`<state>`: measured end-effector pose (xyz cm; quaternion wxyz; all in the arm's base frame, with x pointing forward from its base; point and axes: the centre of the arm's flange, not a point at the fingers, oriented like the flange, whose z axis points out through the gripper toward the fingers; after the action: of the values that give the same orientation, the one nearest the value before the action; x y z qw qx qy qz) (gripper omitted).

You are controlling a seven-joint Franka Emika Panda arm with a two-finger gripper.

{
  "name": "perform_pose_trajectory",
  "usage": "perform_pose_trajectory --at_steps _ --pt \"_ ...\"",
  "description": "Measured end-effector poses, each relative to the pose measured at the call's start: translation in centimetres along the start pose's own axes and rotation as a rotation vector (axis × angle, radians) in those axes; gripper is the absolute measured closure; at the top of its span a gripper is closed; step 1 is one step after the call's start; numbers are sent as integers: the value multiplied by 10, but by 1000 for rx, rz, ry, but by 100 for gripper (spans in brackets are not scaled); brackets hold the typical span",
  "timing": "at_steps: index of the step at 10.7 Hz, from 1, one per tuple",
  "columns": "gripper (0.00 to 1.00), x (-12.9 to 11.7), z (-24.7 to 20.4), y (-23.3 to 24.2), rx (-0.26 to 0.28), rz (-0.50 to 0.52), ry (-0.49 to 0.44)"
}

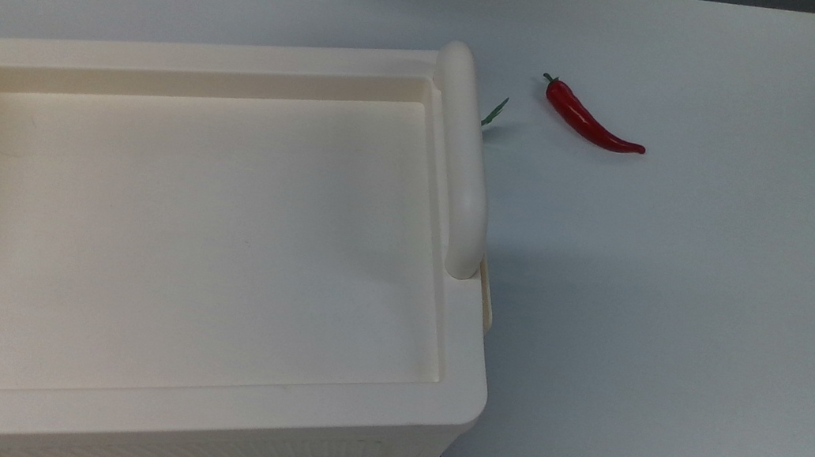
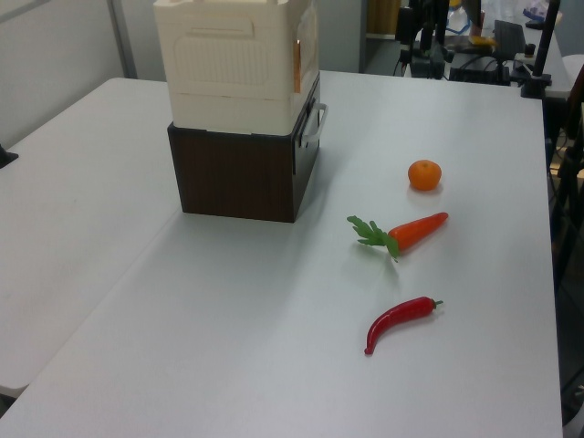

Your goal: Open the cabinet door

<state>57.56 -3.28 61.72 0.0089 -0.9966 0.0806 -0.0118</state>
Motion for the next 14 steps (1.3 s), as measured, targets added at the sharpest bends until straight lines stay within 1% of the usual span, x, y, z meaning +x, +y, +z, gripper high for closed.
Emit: perform_pose_trajectory --at_steps 1,3,4,5,6,7,8,11,12,14 --pt "5 1 -1 0 1 -7 8" --pt "33 2 0 2 0 -71 13" --pt "34 2 0 2 0 -90 11" --pt "26 2 1 2 4 -108 13" --pt "18 5 0 -2 27 -146 40" --pt "18 9 -4 -7 65 -186 85" --pt "17 15 -11 -11 88 -219 149" --pt "18 31 -24 -44 97 -305 348" --pt "18 38 -23 -61 99 -324 409" --pt "20 53 -9 -92 103 -356 505"
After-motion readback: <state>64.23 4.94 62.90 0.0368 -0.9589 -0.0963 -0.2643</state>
